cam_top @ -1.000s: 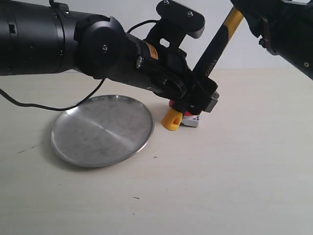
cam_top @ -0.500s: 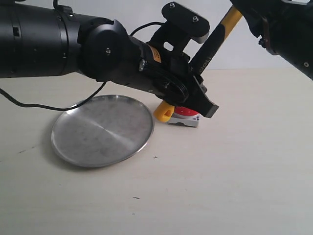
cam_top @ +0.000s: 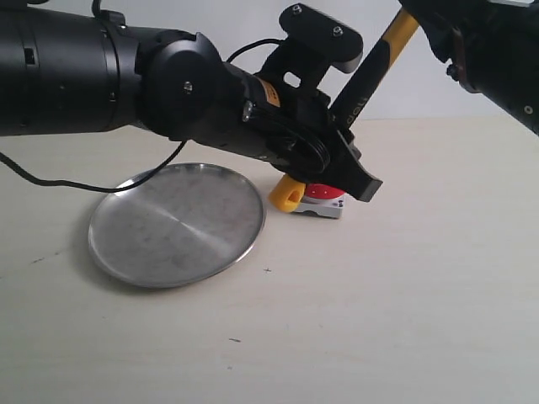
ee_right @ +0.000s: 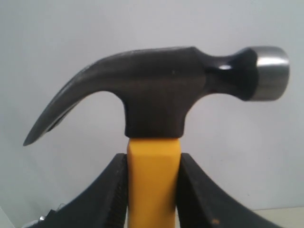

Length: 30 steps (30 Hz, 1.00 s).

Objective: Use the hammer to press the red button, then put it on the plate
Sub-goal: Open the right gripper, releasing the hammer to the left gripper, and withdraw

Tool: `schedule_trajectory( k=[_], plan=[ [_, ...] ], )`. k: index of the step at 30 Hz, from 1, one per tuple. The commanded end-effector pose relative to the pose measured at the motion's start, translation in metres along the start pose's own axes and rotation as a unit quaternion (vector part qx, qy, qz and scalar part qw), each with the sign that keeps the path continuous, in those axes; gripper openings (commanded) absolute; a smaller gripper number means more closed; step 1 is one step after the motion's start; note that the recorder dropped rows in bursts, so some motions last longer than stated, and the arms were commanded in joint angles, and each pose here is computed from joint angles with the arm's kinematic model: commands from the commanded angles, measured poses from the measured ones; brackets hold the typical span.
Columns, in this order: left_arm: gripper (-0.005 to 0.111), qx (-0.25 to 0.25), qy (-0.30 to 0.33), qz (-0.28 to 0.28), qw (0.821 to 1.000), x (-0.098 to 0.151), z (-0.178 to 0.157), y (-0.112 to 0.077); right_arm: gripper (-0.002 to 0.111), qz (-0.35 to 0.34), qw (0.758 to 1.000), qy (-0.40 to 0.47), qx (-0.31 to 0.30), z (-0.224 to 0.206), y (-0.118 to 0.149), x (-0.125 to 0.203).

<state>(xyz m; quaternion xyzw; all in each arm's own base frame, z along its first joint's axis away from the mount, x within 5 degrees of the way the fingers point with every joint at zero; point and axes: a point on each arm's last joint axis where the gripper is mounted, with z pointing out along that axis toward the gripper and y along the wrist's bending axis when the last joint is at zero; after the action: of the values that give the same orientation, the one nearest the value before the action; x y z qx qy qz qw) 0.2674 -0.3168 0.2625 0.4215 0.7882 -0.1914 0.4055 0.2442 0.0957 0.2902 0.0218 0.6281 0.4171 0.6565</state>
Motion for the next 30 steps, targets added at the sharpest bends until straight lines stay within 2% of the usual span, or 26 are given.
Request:
schedule_trajectory(
  k=[1, 8, 11, 21, 30],
  plan=[
    [0.0, -0.003, -0.04, -0.058, 0.997, -0.01, -0.003, 0.003, 0.009, -0.001, 0.999, -0.038, -0.03, 0.001, 0.007, -0.01],
    [0.0, -0.004, -0.044, -0.069, 0.997, -0.01, -0.004, 0.004, 0.046, -0.001, 0.999, -0.038, -0.03, 0.001, 0.007, -0.01],
    [0.0, -0.005, -0.05, -0.071, 0.996, -0.011, -0.004, 0.004, 0.053, -0.005, 0.999, -0.038, -0.03, 0.001, 0.007, -0.01],
    [0.0, -0.013, -0.072, -0.082, 0.994, -0.015, -0.005, 0.007, 0.054, -0.008, 0.999, -0.04, -0.032, 0.0, 0.008, -0.01],
    [0.0, -0.032, -0.054, -0.114, 0.992, -0.014, -0.02, 0.036, 0.054, -0.066, 0.996, -0.049, -0.034, 0.001, 0.009, -0.012]
  ],
)
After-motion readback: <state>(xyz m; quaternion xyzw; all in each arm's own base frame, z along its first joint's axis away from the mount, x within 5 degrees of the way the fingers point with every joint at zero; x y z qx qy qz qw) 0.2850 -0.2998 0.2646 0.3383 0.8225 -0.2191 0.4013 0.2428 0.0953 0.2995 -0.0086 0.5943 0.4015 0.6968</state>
